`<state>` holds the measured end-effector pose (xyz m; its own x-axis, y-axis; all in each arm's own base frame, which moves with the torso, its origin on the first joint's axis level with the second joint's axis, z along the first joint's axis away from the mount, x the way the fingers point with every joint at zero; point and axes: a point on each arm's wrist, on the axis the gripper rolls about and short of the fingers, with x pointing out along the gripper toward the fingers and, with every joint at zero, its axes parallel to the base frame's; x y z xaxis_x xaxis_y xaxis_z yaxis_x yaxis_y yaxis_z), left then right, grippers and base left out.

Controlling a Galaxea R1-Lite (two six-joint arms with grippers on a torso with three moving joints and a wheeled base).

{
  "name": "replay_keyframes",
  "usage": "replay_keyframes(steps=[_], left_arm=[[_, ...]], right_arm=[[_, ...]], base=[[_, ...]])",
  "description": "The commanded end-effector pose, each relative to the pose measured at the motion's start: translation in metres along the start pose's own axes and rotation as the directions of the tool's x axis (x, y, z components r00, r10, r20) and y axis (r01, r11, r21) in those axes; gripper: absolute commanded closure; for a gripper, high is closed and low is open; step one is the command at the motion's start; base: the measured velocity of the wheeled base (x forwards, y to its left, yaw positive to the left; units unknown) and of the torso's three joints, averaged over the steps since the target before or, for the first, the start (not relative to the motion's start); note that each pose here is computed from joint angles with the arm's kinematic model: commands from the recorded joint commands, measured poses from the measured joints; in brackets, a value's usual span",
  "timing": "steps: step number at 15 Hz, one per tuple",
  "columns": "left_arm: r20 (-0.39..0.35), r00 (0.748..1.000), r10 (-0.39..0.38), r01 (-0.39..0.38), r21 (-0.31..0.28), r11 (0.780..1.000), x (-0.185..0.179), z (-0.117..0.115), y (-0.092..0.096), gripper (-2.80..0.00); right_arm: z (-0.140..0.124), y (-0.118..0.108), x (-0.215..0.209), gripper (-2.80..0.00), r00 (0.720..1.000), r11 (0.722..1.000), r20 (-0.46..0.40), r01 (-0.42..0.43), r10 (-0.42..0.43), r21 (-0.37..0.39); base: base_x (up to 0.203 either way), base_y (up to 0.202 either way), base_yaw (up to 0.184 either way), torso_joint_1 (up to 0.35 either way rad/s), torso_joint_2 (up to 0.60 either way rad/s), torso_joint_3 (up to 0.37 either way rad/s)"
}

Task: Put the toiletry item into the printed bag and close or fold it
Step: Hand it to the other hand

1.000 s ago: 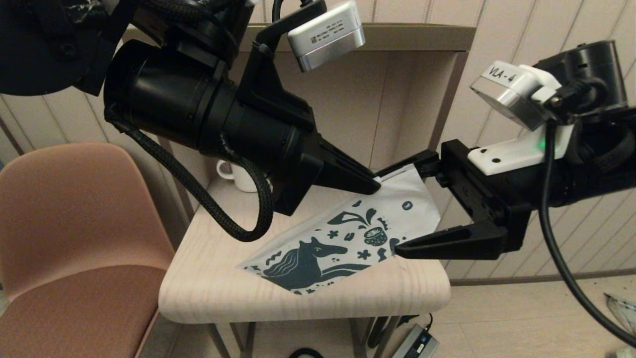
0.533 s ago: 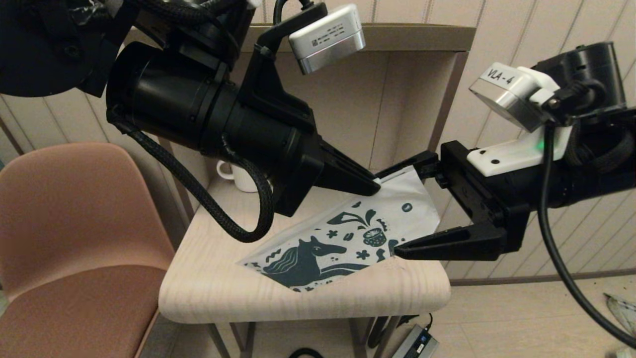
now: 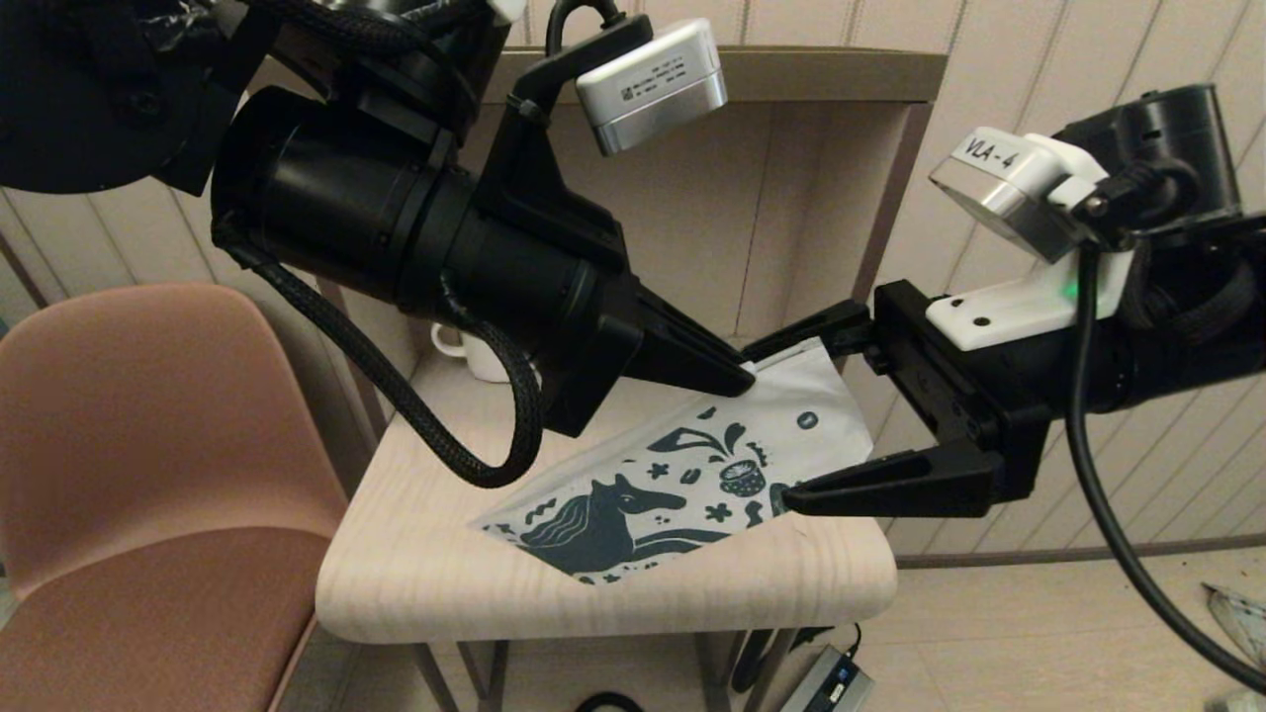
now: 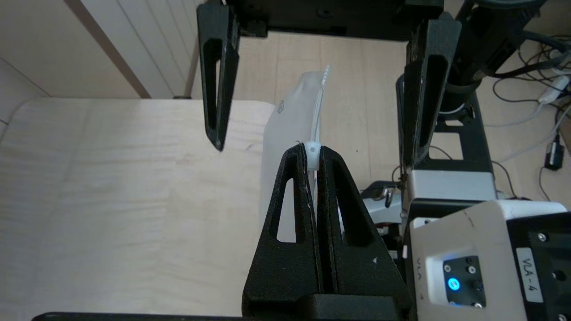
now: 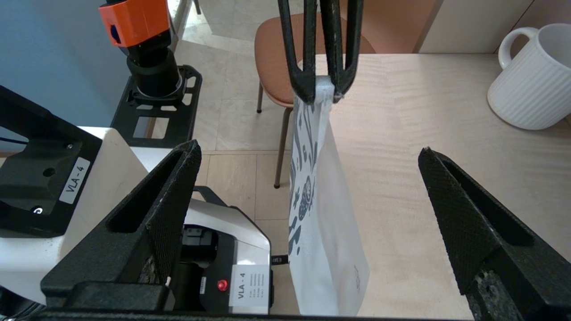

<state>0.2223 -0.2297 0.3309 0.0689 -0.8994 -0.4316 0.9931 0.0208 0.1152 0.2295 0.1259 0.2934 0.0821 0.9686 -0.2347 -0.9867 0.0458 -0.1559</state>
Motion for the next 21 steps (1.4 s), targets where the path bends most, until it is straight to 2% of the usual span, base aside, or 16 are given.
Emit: replay_keyframes(steps=[1, 5, 8, 11, 14, 21], left_arm=[[-0.006, 1.0, -0.01, 0.01, -0.001, 1.0, -0.001, -0.001, -0.001, 0.0], [-0.008, 0.999, -0.031, 0.031, 0.003, 1.0, 0.01, -0.001, -0.002, 0.0], [0.001, 1.0, -0.019, 0.019, 0.008, 1.0, 0.004, 0.003, -0.006, 0.0], [0.016, 1.0, -0.016, 0.015, 0.027, 1.0, 0.001, 0.009, -0.013, 0.0], [0.011, 1.0, -0.01, 0.01, 0.027, 1.0, 0.002, 0.01, -0.014, 0.0], [0.026, 1.0, -0.015, 0.015, 0.006, 1.0, 0.007, 0.013, -0.016, 0.0]], right_arm=[[0.001, 0.001, 0.0, -2.8, 1.0, 1.0, 0.006, -0.009, 0.009, -0.005], [0.005, 0.01, -0.005, -2.8, 1.0, 1.0, 0.019, -0.018, 0.018, -0.013], [0.002, 0.005, 0.0, -2.8, 0.999, 0.999, 0.017, -0.032, 0.032, 0.003], [-0.006, -0.007, 0.011, -2.8, 0.999, 0.998, 0.004, -0.047, 0.046, 0.052], [-0.008, -0.012, 0.017, -2.8, 0.998, 0.997, 0.011, -0.054, 0.054, 0.053], [-0.001, -0.01, 0.018, -2.8, 0.997, 0.993, 0.03, -0.074, 0.071, 0.096]], base=[[0.0, 0.0, 0.0, 0.0, 0.0, 0.0], [0.0, 0.0, 0.0, 0.0, 0.0, 0.0], [0.0, 0.0, 0.0, 0.0, 0.0, 0.0], [0.0, 0.0, 0.0, 0.0, 0.0, 0.0], [0.0, 0.0, 0.0, 0.0, 0.0, 0.0], [0.0, 0.0, 0.0, 0.0, 0.0, 0.0]])
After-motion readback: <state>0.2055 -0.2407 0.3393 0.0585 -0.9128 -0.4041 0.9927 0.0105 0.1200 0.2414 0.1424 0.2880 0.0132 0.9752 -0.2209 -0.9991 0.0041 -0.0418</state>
